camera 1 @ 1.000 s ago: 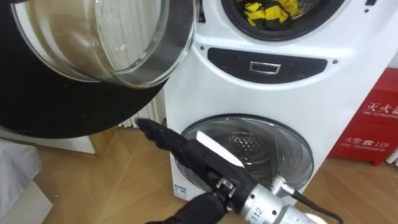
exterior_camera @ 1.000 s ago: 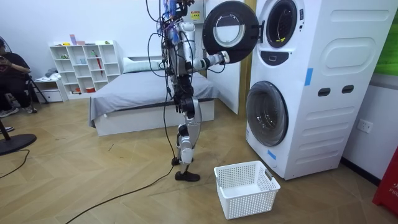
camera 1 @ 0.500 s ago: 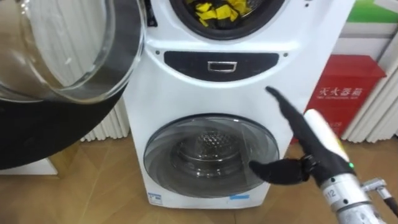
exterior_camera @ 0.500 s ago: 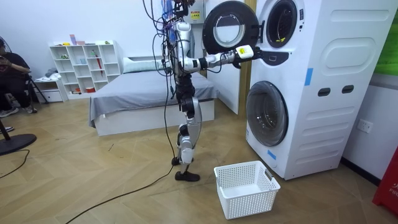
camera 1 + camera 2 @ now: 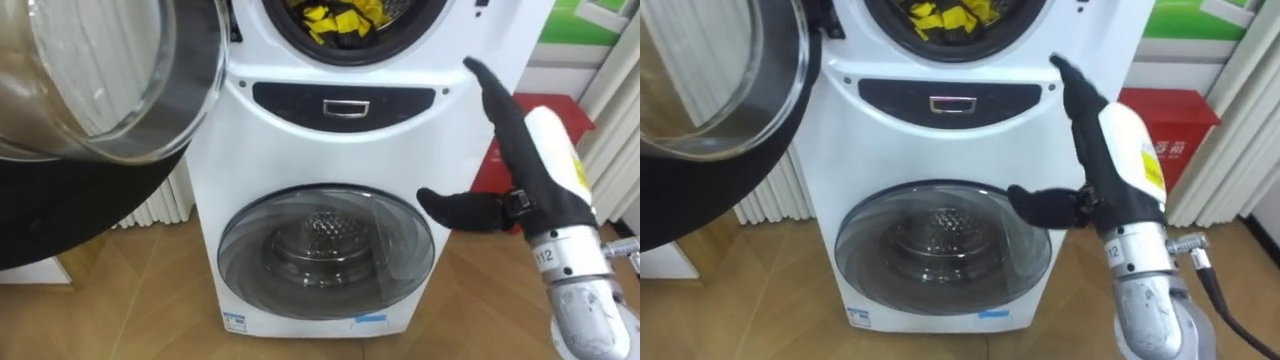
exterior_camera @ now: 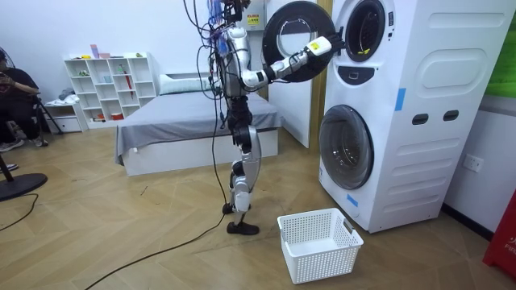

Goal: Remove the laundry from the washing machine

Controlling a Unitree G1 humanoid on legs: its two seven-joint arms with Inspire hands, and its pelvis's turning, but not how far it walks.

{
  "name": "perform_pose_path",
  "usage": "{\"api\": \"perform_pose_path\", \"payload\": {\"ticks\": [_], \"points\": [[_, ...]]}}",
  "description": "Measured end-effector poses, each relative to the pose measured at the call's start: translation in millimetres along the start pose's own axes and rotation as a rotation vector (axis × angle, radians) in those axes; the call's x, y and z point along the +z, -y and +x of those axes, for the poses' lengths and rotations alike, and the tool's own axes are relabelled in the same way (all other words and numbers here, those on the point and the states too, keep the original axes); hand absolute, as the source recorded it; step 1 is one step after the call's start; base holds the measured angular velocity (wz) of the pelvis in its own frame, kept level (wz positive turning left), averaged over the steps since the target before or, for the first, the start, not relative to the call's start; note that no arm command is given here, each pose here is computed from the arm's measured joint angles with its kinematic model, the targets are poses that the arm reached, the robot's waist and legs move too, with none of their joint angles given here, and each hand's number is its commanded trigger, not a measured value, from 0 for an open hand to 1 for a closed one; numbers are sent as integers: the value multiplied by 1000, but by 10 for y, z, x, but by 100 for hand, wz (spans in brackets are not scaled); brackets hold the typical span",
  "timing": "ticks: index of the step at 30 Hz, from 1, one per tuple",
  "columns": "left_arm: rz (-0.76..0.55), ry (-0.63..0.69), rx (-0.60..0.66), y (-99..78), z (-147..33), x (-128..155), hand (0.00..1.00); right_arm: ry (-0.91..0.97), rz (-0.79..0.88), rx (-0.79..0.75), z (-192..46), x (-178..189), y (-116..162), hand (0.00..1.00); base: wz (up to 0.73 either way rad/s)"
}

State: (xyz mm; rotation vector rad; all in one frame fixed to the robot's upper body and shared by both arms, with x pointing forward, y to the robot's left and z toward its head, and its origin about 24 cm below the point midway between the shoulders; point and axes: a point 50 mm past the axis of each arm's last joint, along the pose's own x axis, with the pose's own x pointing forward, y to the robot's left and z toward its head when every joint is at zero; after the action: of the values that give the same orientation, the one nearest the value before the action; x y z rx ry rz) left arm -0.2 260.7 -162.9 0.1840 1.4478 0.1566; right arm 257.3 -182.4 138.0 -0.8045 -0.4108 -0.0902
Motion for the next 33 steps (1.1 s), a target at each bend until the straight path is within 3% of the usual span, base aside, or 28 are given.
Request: {"api": "perform_pose_path", "payload": {"ticks": [11, 21, 26, 29, 33], "points": [[-13, -25, 9, -19, 3, -12, 0, 13, 11, 54, 125, 32, -135, 0, 7], [-20, -94, 28, -95, -38, -243, 0, 20, -20, 59, 360, -44, -189, 0, 13], [-14, -95, 36, -125, -45, -258, 0, 12, -56, 29, 365, -98, -106, 0, 6], [-27, -133, 55, -196, -89, -430, 0, 5, -73, 10, 365, -114, -72, 0, -22], [-44, -118, 52, -179, -78, -394, 0, 2, -108, -50, 376, -141, 63, 0, -20]]}}
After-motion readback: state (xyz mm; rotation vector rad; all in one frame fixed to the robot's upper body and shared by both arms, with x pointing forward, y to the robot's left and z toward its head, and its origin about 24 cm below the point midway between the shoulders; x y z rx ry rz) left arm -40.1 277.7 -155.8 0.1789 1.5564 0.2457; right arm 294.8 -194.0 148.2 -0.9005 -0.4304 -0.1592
